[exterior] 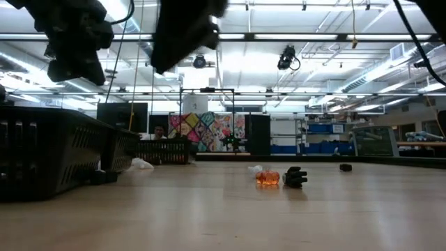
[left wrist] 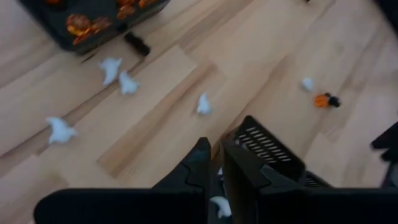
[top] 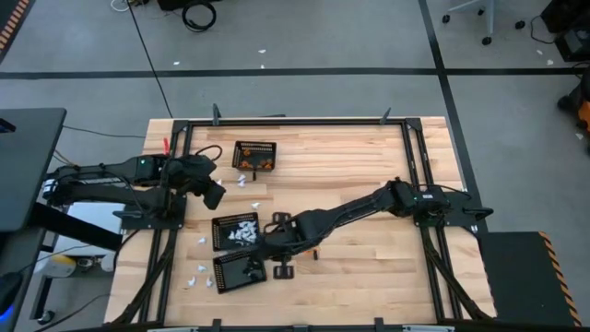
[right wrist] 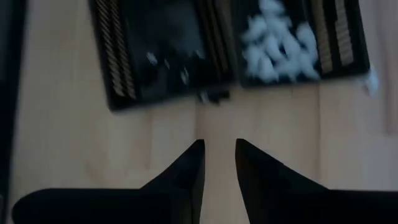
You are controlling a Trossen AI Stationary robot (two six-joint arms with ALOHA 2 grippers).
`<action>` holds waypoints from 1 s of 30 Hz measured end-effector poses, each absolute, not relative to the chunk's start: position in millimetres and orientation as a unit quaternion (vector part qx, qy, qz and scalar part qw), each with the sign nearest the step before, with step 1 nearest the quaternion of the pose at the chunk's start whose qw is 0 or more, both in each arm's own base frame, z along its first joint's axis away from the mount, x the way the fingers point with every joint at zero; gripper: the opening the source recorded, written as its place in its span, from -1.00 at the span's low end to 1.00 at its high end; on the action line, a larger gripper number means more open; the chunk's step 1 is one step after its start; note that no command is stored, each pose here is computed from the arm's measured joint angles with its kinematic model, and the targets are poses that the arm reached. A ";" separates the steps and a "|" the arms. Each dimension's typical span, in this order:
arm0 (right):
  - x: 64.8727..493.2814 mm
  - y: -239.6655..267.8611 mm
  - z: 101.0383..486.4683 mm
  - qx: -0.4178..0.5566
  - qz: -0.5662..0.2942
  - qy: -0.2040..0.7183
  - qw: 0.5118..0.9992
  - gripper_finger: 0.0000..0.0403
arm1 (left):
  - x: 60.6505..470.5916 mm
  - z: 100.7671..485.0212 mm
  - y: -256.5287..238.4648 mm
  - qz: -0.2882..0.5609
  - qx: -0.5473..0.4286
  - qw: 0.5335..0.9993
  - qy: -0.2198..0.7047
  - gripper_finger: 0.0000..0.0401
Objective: Sort Halloween decoration
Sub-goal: Put the orange pumpkin toy into the top black bin
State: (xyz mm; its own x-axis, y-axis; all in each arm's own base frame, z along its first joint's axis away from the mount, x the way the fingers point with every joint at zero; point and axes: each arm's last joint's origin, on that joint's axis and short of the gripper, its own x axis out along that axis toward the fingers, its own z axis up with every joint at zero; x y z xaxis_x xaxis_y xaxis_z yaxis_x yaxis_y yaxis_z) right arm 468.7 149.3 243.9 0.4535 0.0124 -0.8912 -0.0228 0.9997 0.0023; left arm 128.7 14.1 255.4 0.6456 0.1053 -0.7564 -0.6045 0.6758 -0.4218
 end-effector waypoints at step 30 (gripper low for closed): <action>355.2 129.1 158.8 0.049 0.037 0.523 0.850 0.11 | 148.7 245.9 17.6 0.245 -0.319 0.835 0.376 -0.78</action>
State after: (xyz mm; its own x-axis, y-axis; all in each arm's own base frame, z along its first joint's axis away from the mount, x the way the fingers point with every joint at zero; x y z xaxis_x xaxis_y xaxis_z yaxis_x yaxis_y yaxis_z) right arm 355.2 129.1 158.8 0.4498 0.1139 -0.8859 -0.0112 0.9925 0.1219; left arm 148.7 17.6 245.9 0.5970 0.1692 -0.7842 -0.6490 0.6765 -0.3481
